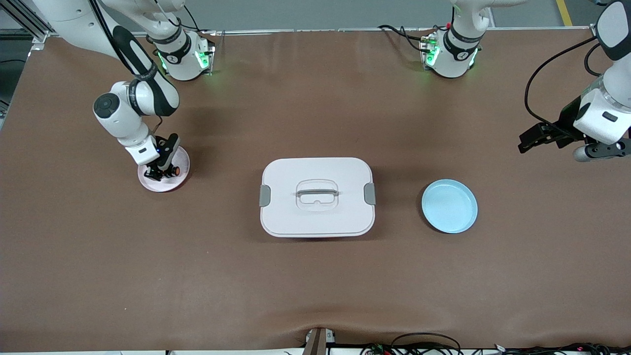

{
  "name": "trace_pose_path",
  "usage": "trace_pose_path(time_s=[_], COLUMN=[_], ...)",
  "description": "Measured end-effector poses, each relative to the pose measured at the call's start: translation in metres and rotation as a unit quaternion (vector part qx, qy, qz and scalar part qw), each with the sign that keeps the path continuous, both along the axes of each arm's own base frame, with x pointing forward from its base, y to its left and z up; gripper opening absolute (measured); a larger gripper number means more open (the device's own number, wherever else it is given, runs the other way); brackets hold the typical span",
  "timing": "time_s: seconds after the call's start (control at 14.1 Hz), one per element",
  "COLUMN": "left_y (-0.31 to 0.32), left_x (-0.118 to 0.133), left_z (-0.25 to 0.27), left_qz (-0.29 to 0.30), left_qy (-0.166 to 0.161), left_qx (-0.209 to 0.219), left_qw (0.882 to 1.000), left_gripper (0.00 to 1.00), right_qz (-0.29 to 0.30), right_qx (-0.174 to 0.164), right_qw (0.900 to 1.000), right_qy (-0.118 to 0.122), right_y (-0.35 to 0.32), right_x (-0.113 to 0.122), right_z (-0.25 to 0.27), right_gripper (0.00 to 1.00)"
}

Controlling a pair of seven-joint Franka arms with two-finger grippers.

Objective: Transfer orange switch to right arm and place
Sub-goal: 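Lower the switch onto the pink plate with the right gripper, then open the right gripper and lift it away from the plate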

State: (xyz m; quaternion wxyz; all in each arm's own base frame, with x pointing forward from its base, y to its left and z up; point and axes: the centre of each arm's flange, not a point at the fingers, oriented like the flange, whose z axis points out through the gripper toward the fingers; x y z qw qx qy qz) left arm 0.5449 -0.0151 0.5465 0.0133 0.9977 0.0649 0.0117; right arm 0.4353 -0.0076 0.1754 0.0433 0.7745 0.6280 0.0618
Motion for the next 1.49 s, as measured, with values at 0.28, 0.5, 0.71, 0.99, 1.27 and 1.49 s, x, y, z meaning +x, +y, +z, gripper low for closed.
trace_pose_path(time_s=[0.28, 0.5, 0.71, 0.99, 1.27, 1.49], left_y=[0.005, 0.007, 0.002, -0.014, -0.011, -0.006], left_x=[-0.003, -0.015, -0.031, -0.032, -0.019, -0.007], left_z=[0.007, 0.02, 0.037, 0.049, 0.059, 0.073], left_qz=[0.002, -0.012, -0.02, -0.035, -0.032, -0.029], left_qy=[-0.006, -0.016, -0.029, -0.035, -0.032, -0.022], left_qx=[-0.001, -0.001, -0.001, 0.001, 0.001, 0.006], left_qw=[1.0, 1.0, 0.999, 0.999, 0.999, 0.999], left_gripper=[1.0, 1.0, 1.0, 1.0, 1.0, 1.0], right_qz=[-0.007, -0.008, -0.012, -0.032, -0.107, -0.168], right_qx=[0.0, 0.001, 0.002, 0.005, 0.013, 0.017], right_qw=[1.0, 1.0, 1.0, 0.998, 0.994, 0.984], right_qy=[-0.001, 0.008, 0.028, 0.053, 0.034, 0.06], right_y=[-0.005, -0.006, -0.006, -0.008, -0.01, -0.011], right_x=[0.001, 0.001, 0.013, 0.037, 0.055, 0.072], right_z=[0.0, 0.0, 0.011, 0.051, 0.093, 0.13], right_gripper=[0.68, 0.96, 1.0, 1.0, 1.0, 1.0])
